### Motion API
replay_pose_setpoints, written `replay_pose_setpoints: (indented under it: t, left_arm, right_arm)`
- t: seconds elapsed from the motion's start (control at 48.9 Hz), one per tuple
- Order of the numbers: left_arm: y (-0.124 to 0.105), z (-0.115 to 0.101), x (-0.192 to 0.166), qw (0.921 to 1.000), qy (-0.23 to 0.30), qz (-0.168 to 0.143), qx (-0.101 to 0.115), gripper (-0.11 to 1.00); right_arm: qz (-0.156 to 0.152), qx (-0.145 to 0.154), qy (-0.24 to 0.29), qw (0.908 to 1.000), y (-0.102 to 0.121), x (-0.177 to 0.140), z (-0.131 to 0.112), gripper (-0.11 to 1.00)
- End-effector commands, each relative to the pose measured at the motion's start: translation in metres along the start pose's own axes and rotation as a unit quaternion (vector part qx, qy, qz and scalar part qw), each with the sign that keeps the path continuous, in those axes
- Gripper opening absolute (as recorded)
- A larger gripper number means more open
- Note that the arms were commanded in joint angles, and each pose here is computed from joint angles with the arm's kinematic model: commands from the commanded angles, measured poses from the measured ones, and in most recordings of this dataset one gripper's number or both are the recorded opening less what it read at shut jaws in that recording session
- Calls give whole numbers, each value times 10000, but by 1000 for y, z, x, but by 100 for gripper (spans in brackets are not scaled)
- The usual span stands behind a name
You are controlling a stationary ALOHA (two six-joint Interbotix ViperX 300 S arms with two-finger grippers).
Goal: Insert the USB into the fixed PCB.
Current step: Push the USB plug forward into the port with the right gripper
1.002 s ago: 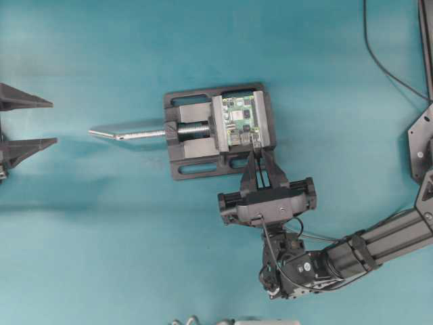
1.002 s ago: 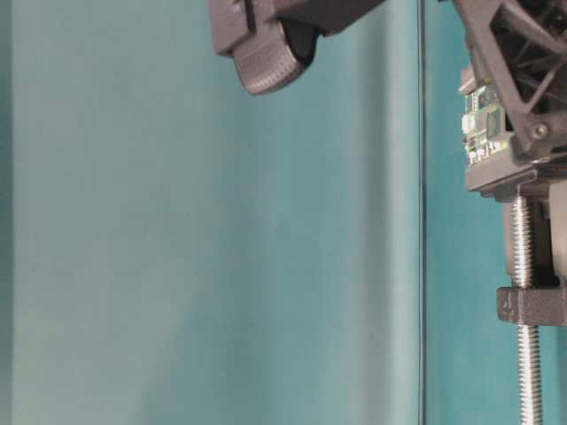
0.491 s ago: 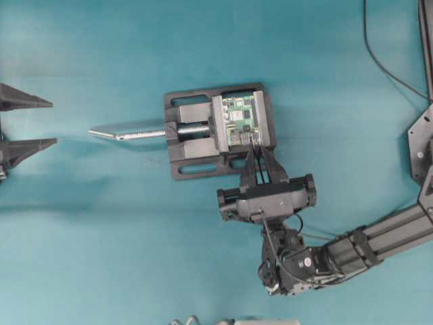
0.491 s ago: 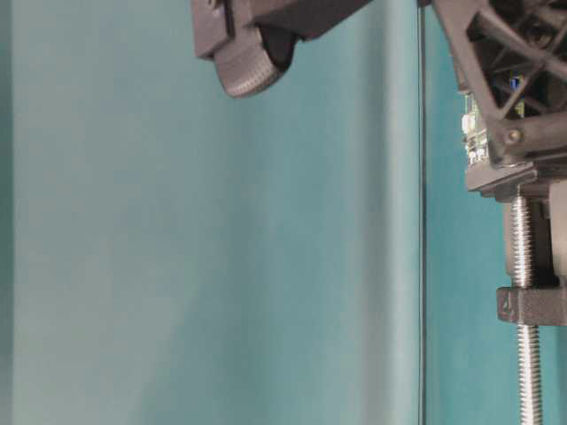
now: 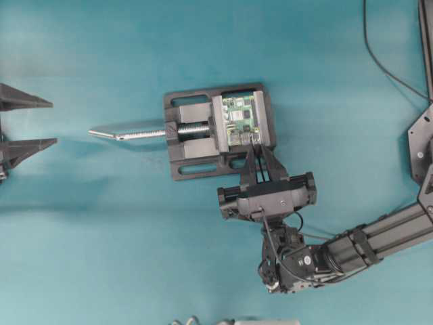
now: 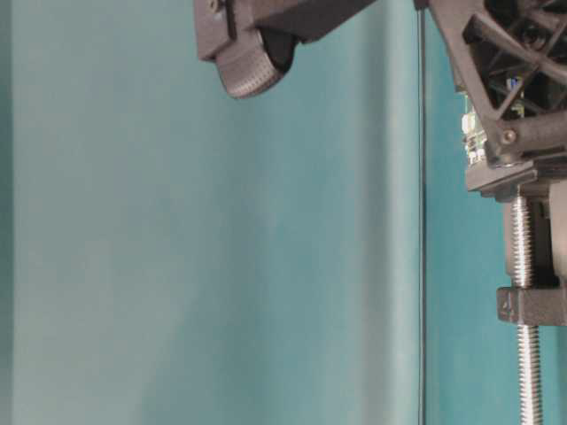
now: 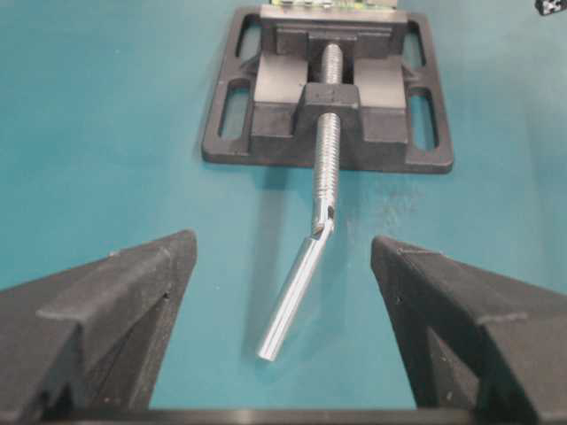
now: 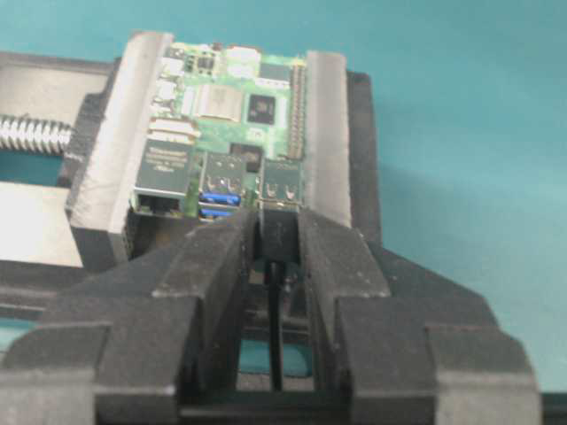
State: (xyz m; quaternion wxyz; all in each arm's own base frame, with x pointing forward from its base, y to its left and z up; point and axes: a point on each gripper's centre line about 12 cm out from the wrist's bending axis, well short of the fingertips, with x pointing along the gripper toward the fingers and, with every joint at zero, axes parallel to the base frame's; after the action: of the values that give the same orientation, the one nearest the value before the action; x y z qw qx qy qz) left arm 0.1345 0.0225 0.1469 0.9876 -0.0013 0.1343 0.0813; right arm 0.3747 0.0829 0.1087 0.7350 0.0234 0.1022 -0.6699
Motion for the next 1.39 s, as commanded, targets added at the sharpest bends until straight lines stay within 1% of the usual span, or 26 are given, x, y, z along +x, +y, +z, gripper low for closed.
replay_pose_setpoints:
  t: [0.0, 0.286, 0.429, 0.552, 0.695, 1.309, 1.37]
  left_arm:
    - [1, 5, 1, 10000, -46, 17, 11, 96]
    - [1, 5, 1, 10000, -46, 17, 11, 96]
    - [1, 4, 1, 10000, -38, 16, 11, 96]
    - [1, 5, 1, 10000, -46, 17, 11, 96]
    - [1, 4, 1, 10000, -38, 16, 11, 96]
    - [1, 5, 1, 10000, -46, 17, 11, 96]
    - [1, 4, 1, 10000, -38, 16, 11, 96]
  right_arm:
    - [-256, 197, 0, 9995, 3, 23, 15, 21]
    - [-284, 189, 3, 9994, 3, 25, 14, 21]
    - [-133, 169, 79, 9997, 4, 20, 11, 21]
    - [-36, 295, 102, 9995, 4, 15, 12, 21]
    - [-40, 418, 88, 9991, 1, 15, 12, 21]
    - [-36, 415, 84, 9991, 1, 15, 13, 21]
    - [-36, 408, 84, 9991, 1, 15, 13, 24]
